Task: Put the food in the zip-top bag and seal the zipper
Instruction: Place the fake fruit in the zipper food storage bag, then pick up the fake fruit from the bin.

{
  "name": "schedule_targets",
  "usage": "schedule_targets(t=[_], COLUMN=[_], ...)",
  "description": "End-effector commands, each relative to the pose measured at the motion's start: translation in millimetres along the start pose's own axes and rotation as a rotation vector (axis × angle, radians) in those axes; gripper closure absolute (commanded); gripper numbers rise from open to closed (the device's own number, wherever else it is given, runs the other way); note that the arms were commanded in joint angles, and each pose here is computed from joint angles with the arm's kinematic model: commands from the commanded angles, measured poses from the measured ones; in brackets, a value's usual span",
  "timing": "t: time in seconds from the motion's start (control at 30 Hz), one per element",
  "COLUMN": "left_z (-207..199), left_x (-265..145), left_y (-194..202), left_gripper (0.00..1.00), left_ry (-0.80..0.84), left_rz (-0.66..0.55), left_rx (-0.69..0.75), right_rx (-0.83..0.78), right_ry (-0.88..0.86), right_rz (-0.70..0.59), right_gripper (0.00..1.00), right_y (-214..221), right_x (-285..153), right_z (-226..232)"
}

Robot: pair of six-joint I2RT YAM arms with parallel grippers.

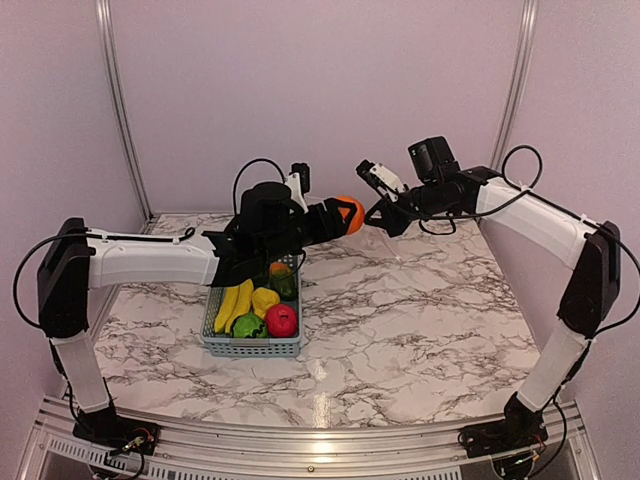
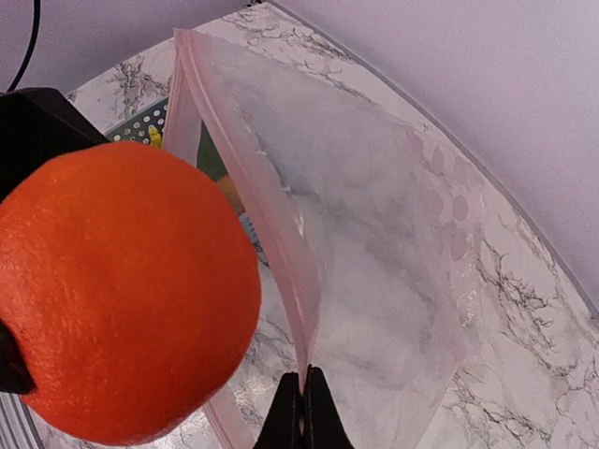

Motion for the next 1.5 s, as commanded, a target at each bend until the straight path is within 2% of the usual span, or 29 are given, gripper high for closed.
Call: schedule_targets(t=[0.0,0.4,0.63,0.77,0.97,1.03,1.17,1.3,1.47], left_z=[-1,33,41,30,-2,-13,-38,-66,-49], left_x=[8,31,38,44,54,52,37,2,-38], left_y=[-7,7,20,25,6,-6,-33,-57,-64], left_gripper=[0.46,0.43,0.41,0.30,0.06,0.01,0.01,0.01,0.02], left_ry=[-0.005,-0.246,-0.309,-0.258,-0.230,-0.196,-0.092,0.039,-0.057], left_rz=[-0.063,-0.052,-0.034,-0.020,0.006,-0.013,-0.053,-0.108,-0.086], left_rx=[-0.053,-0.063,-0.106,-0.093,0.055,0.073,0.127,0.204,0.272], right_rx=[0.077,0.130,0.151,0.171,0.231,0.251,0.291,0.309,0.308], right_ry=[-0.063,-0.128,-0.151,-0.163,-0.193,-0.197,-0.183,-0.128,0.046], right_rz=[-0.048,-0.089,-0.127,-0.131,-0.135,-0.141,-0.153,-0.169,-0.215], right_gripper=[1.00,1.00,1.00,1.00,1.00,1.00,1.00,1.00,1.00], right_y=[-17,-26,-32,-30,-28,-28,-26,-21,-23], right_x=[-20,-34,-44,-43,-41,-43,-48,-57,-85], right_z=[6,9,7,2,-11,-18,-36,-62,-109])
Point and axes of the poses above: each gripper's point midway between its finger pads, its own x axis out along the fingers, its own z axis along the line the jaws close on, y = z × x, the point moved 4 cm from there along -x, back along the fingers, and after that the axes turned 4 degrees about x, right-handed, at the moved point
